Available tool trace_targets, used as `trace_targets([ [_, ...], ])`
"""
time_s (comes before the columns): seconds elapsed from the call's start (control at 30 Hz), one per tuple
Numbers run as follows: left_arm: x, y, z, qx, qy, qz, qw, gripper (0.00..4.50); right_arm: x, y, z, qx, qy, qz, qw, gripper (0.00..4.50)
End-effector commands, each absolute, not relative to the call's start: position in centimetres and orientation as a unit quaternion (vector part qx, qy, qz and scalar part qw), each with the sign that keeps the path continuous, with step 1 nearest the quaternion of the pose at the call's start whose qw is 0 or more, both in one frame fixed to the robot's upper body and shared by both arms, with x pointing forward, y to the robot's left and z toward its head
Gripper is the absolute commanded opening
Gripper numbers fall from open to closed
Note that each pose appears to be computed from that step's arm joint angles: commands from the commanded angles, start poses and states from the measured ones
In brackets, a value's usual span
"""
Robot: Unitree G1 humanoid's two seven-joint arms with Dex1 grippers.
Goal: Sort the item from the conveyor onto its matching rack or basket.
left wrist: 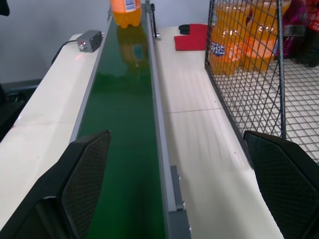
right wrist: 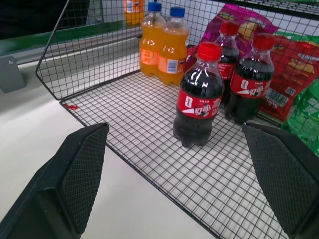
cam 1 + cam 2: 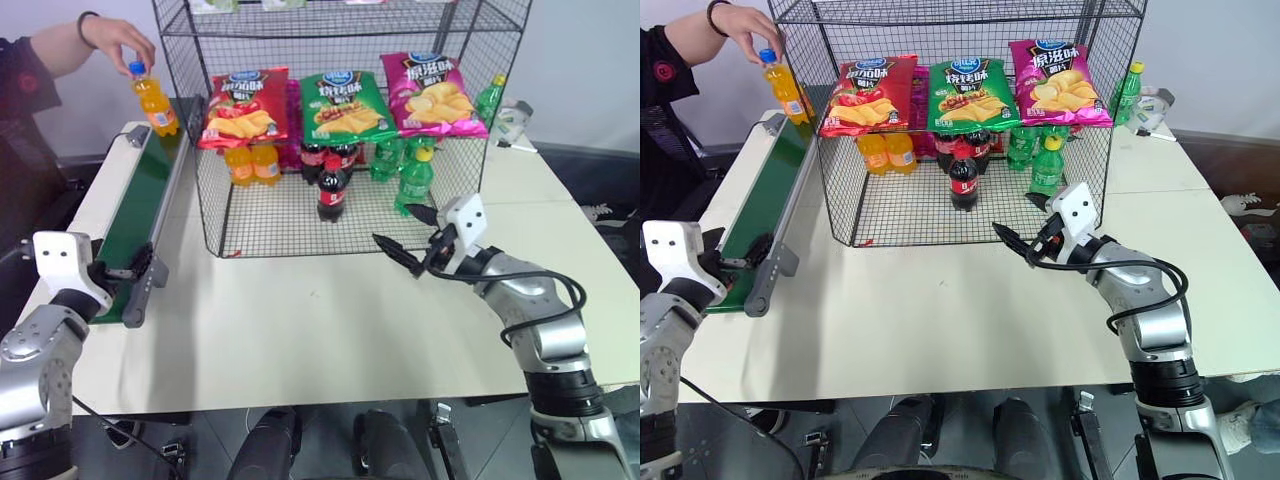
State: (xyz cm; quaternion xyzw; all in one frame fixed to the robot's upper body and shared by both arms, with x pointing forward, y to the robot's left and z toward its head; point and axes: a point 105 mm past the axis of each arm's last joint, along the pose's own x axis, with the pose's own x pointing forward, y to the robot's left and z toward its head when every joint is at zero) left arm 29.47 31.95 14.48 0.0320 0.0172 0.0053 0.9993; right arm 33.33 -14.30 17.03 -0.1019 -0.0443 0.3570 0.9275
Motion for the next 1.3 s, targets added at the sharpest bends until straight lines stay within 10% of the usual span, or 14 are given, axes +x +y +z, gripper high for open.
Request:
trace_targets([
  [0.03,29.1,32.6,16.2,0.035,-0.018,0.024,0.999,4.44,33.1,-13.6,18.2,-0.105,-0.074,0.364,0.923,4.5],
  [1.3,29.7,35.5,16.4,0.014,-0.096,0.131,0.987,4.44,31.1,-9.9,17.3,-0.072,-0.08,0.409,0.906,4.5],
])
